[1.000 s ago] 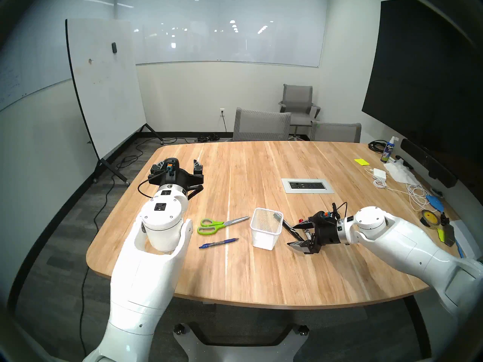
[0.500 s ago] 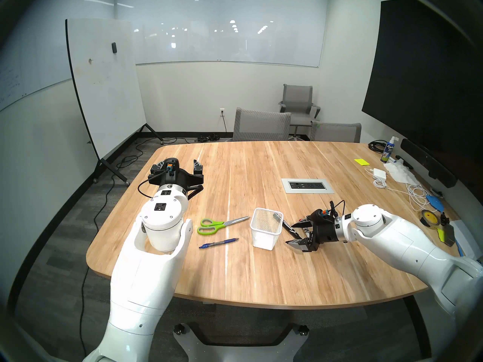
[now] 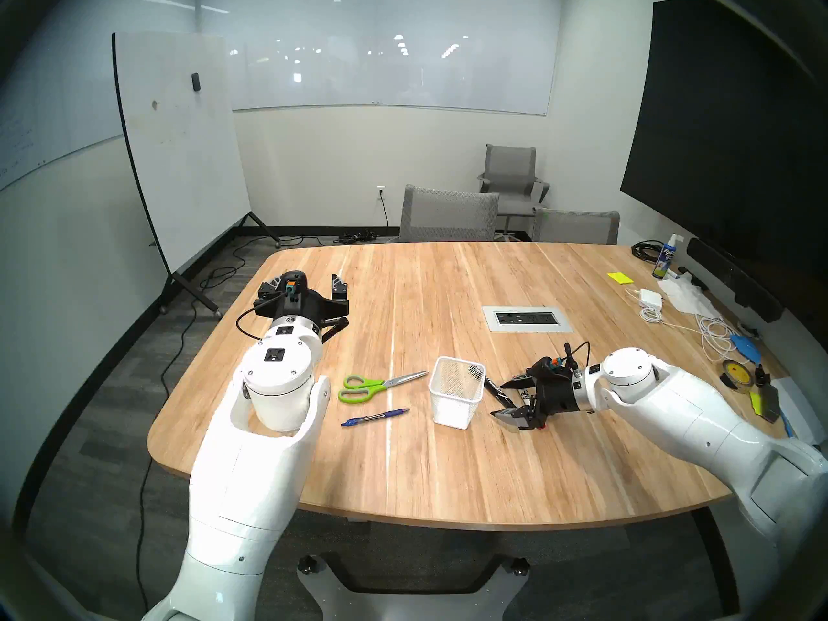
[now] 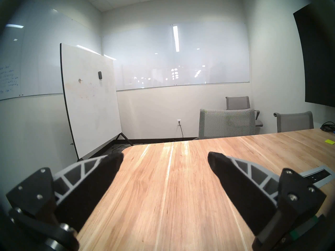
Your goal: Place the pen, the marker, and the scissors into the pen holder
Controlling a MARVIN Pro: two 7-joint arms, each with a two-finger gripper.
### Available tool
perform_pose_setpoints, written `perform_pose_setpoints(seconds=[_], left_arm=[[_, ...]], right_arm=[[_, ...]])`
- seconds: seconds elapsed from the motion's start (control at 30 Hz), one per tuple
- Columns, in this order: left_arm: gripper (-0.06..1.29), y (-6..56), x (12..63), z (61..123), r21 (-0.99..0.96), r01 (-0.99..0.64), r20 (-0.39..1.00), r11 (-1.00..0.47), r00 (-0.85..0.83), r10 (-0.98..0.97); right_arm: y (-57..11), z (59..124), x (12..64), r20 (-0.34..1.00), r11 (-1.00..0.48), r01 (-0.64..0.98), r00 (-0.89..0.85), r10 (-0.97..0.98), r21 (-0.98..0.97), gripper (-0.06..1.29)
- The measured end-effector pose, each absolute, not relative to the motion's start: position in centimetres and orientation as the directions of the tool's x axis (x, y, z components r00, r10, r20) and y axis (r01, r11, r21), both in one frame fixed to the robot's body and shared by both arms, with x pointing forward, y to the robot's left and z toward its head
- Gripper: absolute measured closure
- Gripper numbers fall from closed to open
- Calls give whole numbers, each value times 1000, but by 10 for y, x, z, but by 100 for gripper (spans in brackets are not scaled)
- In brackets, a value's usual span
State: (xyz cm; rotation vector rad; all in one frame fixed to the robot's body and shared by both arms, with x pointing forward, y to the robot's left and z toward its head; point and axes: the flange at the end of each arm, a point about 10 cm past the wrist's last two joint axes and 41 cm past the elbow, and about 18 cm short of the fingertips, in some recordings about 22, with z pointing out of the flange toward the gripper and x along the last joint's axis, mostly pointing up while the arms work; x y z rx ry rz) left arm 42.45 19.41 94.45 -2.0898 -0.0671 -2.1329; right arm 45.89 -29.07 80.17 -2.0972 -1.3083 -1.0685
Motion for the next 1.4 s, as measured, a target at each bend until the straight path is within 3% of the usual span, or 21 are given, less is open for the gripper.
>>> perform_pose_setpoints(seconds=[0.13,0.17,0.2,0.23,0.27,0.3,0.37,0.4,0.43,0.5,0.57,1.3,1.33,1.37,1.4], left_arm=[[-4,194,424,944,-76,141,997,-987,-15,-79],[-4,194,424,944,-76,141,997,-987,-15,-79],[-4,194,424,944,-76,141,997,-987,-15,-79],[-4,194,424,944,-76,141,997,-987,-15,-79],[-4,194,424,944,-76,141,997,-987,-15,-79],[-4,194,424,944,-76,141,997,-987,-15,-79],[-4,194,424,944,-76,141,997,-987,-15,-79],[-4,194,424,944,-76,141,997,-987,-15,-79],[-4,194,424,944,-76,141,997,-987,-15,-79],[-4,194,424,944,-76,141,997,-987,-15,-79],[-4,194,424,944,-76,141,997,-987,-15,-79],[-4,194,424,944,-76,141,997,-987,-15,-79],[-4,194,424,944,-76,141,997,-987,-15,-79],[-4,194,424,944,-76,141,997,-987,-15,-79],[-4,194,424,944,-76,141,997,-987,-15,-79]], right_arm=[[-288,803,460,796,-443,896,241,555,37,5],[-288,804,461,795,-441,897,239,557,39,18],[-287,804,461,795,-440,897,237,559,41,45],[-287,804,461,794,-438,898,235,560,43,58],[-286,805,462,794,-436,899,233,562,45,86],[-286,806,462,794,-434,900,229,564,48,91],[-285,807,464,792,-430,901,223,568,54,67],[-285,808,464,791,-428,902,222,570,56,38],[-285,808,464,790,-426,903,220,572,57,29],[-285,808,464,787,-423,904,218,577,59,30],[-284,807,464,785,-421,905,218,580,60,6],[-283,797,470,754,-428,900,225,617,81,3],[-283,797,470,754,-425,901,222,619,84,8],[-281,797,470,753,-420,904,217,621,85,42],[-279,798,470,753,-413,906,210,624,89,103]])
